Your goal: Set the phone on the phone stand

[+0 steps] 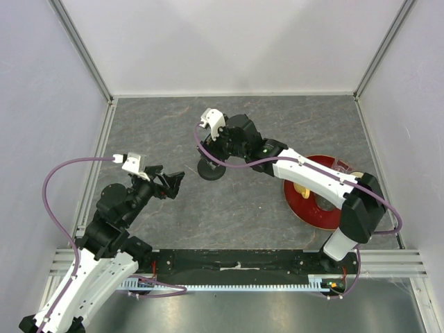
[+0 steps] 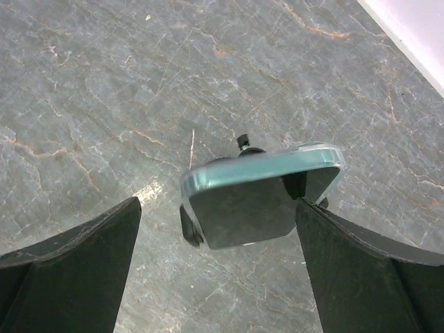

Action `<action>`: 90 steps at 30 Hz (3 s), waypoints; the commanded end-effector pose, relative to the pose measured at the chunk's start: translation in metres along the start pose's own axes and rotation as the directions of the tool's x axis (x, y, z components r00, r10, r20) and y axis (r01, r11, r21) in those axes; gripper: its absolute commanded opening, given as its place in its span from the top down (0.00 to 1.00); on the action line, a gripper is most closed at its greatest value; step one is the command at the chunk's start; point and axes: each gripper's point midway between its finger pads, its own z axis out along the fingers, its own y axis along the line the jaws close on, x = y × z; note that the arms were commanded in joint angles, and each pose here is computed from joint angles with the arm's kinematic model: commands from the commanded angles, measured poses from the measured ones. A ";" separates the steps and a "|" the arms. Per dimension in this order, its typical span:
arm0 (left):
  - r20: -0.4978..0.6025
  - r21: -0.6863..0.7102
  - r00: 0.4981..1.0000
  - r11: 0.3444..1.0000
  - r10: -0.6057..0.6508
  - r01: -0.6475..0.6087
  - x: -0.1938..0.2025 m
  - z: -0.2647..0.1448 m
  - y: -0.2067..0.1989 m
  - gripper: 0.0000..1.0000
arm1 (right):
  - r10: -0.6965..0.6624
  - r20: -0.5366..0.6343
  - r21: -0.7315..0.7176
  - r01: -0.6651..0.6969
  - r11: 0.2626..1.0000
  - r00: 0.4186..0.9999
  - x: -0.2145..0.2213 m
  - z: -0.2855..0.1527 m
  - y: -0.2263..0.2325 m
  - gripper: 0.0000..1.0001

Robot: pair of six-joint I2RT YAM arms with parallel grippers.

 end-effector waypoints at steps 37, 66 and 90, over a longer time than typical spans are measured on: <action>0.005 0.069 1.000 0.998 -0.013 0.012 -0.004 0.004 -0.013 0.13 | -0.310 0.159 -0.182 0.337 0.924 0.937 -0.018 -0.005 -0.045 0.02; 0.009 0.090 1.000 0.996 -0.008 0.007 -0.005 0.003 -0.017 0.14 | -0.264 0.198 -0.406 0.324 0.855 0.944 -0.008 0.009 -0.020 0.57; 0.029 0.095 0.999 0.995 -0.014 0.011 -0.009 -0.003 -0.018 0.14 | 0.118 0.526 0.815 -0.539 0.214 0.842 -0.047 -0.104 -0.330 1.00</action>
